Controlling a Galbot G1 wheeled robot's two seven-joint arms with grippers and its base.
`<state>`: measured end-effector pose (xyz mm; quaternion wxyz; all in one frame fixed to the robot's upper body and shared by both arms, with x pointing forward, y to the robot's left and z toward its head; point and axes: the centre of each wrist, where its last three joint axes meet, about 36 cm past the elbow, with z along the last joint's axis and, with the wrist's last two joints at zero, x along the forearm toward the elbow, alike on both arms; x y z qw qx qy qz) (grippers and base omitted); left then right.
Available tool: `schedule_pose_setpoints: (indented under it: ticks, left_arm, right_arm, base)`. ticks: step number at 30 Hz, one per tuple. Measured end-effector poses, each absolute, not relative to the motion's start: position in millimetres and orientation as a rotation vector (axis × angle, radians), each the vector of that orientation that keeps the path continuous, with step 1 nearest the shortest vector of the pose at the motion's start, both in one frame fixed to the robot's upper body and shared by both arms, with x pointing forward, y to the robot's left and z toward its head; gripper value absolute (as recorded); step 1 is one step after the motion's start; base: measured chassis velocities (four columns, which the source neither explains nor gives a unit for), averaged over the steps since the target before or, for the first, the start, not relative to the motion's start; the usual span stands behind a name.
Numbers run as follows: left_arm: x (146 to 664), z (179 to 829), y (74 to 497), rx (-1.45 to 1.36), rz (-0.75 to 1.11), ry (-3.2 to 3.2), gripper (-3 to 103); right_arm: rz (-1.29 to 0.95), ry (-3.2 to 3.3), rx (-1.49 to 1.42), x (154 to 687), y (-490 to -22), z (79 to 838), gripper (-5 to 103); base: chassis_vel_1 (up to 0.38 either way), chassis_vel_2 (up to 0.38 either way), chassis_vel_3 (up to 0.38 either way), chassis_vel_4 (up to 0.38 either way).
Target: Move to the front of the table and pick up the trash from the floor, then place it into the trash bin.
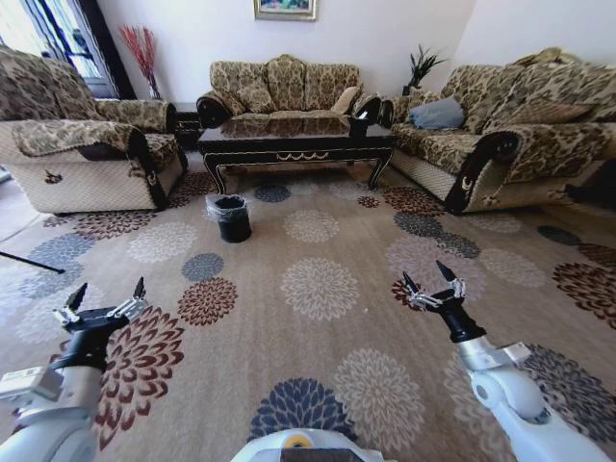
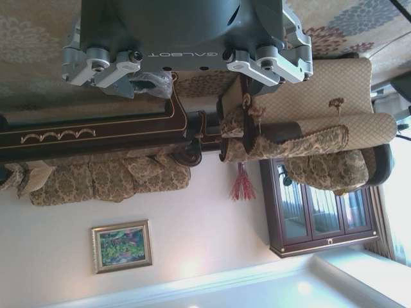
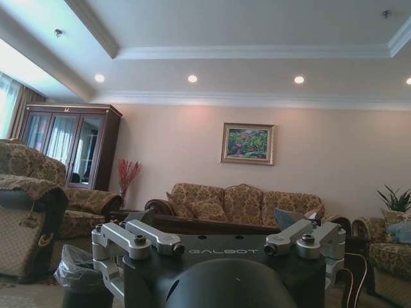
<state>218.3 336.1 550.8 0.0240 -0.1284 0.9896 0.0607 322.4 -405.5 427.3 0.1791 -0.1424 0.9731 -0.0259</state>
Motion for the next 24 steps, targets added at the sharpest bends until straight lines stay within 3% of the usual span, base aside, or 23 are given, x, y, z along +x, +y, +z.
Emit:
schedule_pose_setpoints:
  ticks: [13,24]
  left_arm:
    - [230.8,550.2,350.4,-0.273,0.17,3.165,100]
    - [238.2,546.4,359.2,-0.173,-0.004,3.129,100]
  right_arm:
    - [-0.115,2.794,-0.34,322.7,-411.1,434.5,100]
    - [-0.153,2.84,-0.238,320.2,-412.1,440.8,100]
  base:
    - [0.002,-0.003,-0.005,0.002]
    - [0.0,0.0,0.0,0.0]
